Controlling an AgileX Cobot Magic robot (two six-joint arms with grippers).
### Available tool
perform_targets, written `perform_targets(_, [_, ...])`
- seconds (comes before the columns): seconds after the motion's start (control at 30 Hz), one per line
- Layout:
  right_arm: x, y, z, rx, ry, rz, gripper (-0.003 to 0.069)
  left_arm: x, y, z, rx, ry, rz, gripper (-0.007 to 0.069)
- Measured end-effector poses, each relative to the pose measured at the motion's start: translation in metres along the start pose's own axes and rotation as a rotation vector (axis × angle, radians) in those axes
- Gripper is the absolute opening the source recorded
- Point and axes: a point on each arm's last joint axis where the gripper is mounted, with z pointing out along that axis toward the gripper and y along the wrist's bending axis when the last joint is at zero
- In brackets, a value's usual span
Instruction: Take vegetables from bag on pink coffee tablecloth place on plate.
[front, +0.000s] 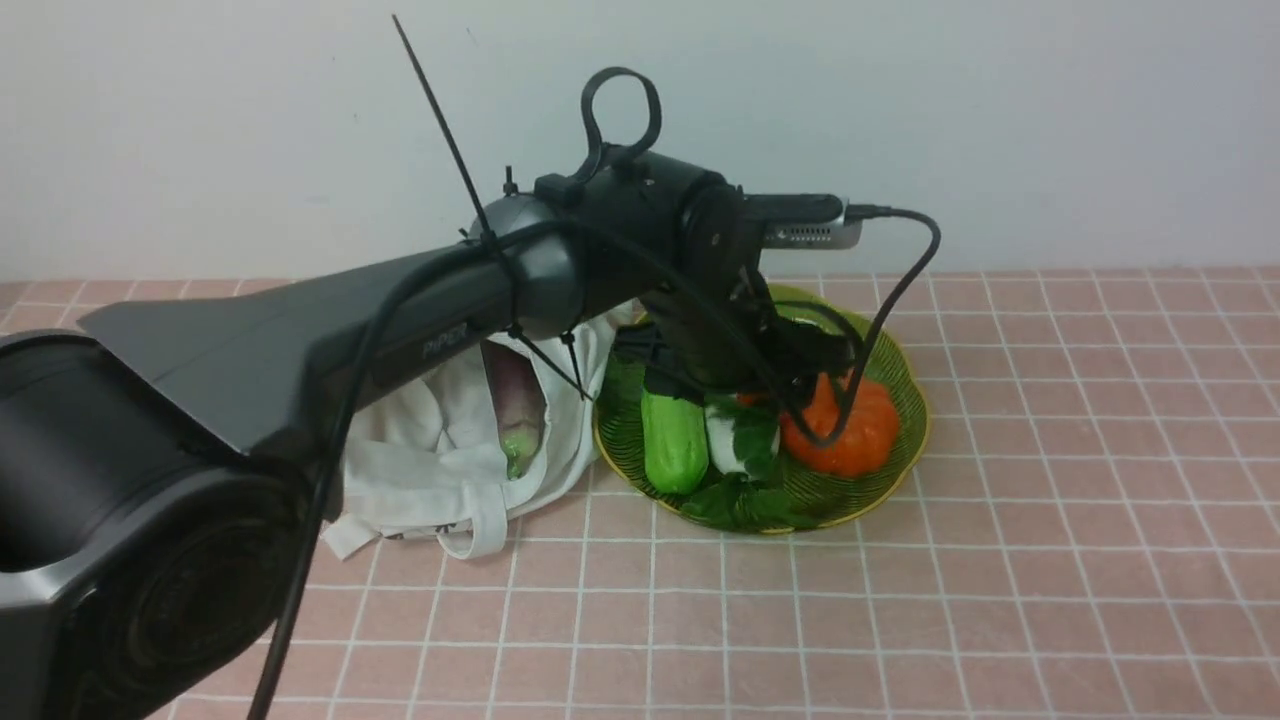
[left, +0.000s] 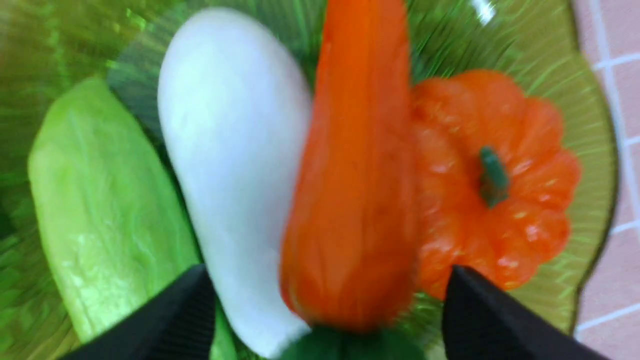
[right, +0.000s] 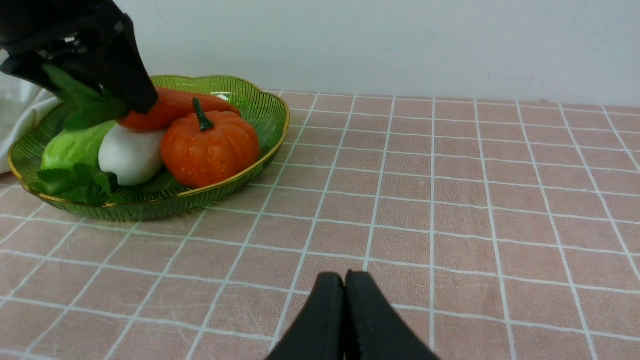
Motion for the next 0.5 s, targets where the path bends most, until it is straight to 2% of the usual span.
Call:
perform_targets(0.13, [0.000,0.000,0.000,0.000,0.000,-0.001,-0.0018,-0.011,-0.007,-0.033,0.002,-0.014,0.014,0.0593])
perform_targets(0.23, [0.000,0.000,0.000,0.000,0.000,-0.001,-0.0018,-0.021,-0.010,-0.077,-0.027,-0.039,0.065,0.0552])
perform_targets(0.3, [0.000,0.000,0.000,0.000,0.000,-0.001,-0.0018,-0.028,-0.010,-0.133,-0.094,-0.064,0.130,0.0456])
perform_targets(0.33, [0.000,0.000,0.000,0.000,0.000,-0.001,-0.0018,-0.029,-0.009,-0.138,-0.107,-0.070,0.139,0.0435])
perform_targets(0.4, [0.000,0.000,0.000,0.000,-0.001,-0.001,-0.0018,-0.031,-0.006,-0.194,-0.156,-0.158,0.200,0.0310])
perform_targets(0.43, [0.000,0.000,0.000,0.000,-0.001,-0.001,-0.0018,-0.033,-0.007,-0.203,-0.161,-0.178,0.210,0.0268])
perform_targets(0.47, [0.000,0.000,0.000,0.000,-0.001,-0.001,-0.0018,-0.029,-0.005,-0.249,-0.168,-0.261,0.246,0.0154])
perform_targets(0.5, [0.000,0.000,0.000,0.000,-0.001,-0.001,-0.0018,-0.024,-0.004,-0.279,-0.156,-0.312,0.265,0.0072])
